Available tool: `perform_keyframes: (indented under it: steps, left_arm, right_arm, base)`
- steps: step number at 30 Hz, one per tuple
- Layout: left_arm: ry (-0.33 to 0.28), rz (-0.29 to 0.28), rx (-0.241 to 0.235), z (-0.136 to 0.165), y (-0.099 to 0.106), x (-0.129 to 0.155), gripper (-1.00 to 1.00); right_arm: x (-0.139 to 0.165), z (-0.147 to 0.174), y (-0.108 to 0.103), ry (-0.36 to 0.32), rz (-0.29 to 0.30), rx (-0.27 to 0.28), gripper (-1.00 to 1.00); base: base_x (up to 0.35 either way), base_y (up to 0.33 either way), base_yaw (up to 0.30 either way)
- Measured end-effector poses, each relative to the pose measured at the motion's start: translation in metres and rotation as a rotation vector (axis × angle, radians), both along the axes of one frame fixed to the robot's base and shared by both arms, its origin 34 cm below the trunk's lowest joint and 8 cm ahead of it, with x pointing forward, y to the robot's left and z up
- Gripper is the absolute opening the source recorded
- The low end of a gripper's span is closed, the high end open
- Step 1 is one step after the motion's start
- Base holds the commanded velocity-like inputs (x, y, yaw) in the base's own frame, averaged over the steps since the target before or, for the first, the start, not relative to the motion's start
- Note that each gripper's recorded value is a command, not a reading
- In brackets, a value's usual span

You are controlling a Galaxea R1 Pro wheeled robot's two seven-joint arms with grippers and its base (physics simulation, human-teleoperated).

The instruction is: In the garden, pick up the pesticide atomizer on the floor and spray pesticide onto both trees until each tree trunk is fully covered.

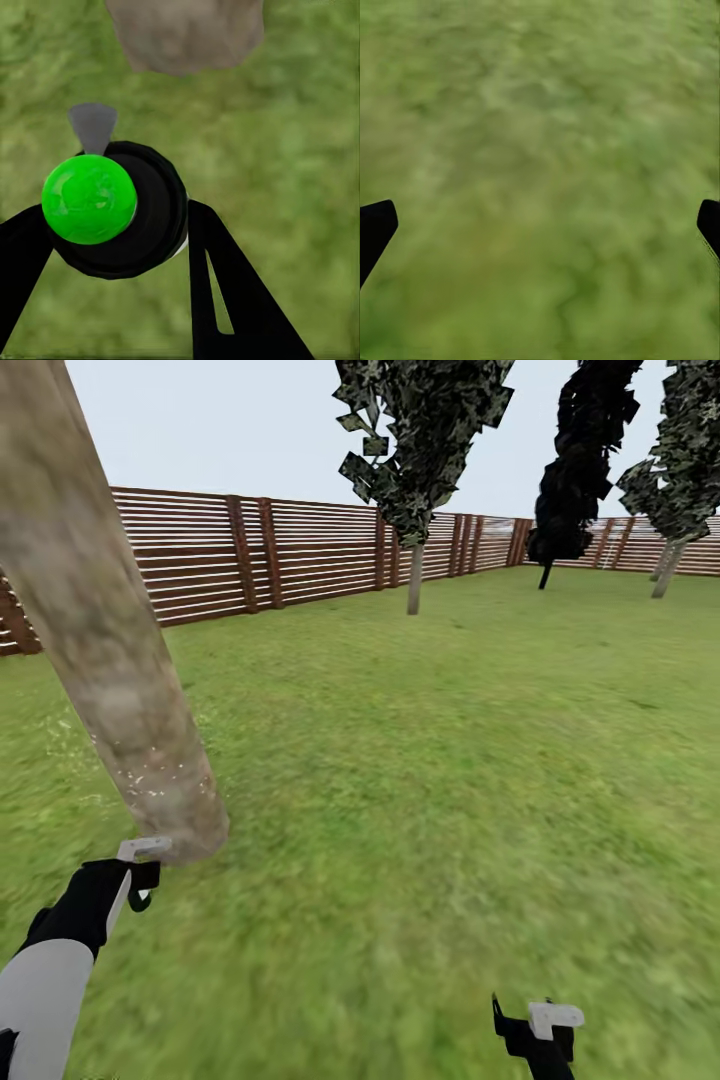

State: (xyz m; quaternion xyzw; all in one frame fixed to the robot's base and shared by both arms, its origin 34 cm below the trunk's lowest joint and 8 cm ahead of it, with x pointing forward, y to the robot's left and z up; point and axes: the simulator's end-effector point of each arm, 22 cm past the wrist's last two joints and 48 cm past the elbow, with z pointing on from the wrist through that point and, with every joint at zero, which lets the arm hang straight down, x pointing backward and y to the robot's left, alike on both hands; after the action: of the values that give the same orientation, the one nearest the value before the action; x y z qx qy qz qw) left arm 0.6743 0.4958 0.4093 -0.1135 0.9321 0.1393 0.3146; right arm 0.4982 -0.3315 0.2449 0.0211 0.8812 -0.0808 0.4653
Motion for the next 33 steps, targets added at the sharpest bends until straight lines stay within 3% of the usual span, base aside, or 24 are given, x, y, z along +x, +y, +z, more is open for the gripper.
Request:
perform_keyframes:
  steps: [9,15,19,33]
  left_arm:
    - [0.014,0.024,0.026,-0.001,0.007,-0.005,-1.00]
    - [0.044,0.022,0.011,-0.014,0.002,-0.012,-1.00]
    - [0.097,0.024,-0.009,-0.037,-0.001,-0.028,-1.00]
    - [0.096,0.022,-0.026,-0.040,-0.010,-0.027,-1.00]
  right_arm:
    - [0.000,0.000,0.000,0.000,0.000,0.000,1.00]
    - [0.000,0.000,0.000,0.000,0.000,0.000,1.00]
    - [0.000,0.000,0.000,0.001,0.000,0.000,1.00]
    - [0.000,0.000,-0.001,0.000,-0.001,-0.001,1.00]
  base:
    - [0.226,-0.207,0.023]
    - [0.184,-0.223,0.212]
    - [0.188,-0.219,0.275]
    - [0.235,-0.180,0.042]
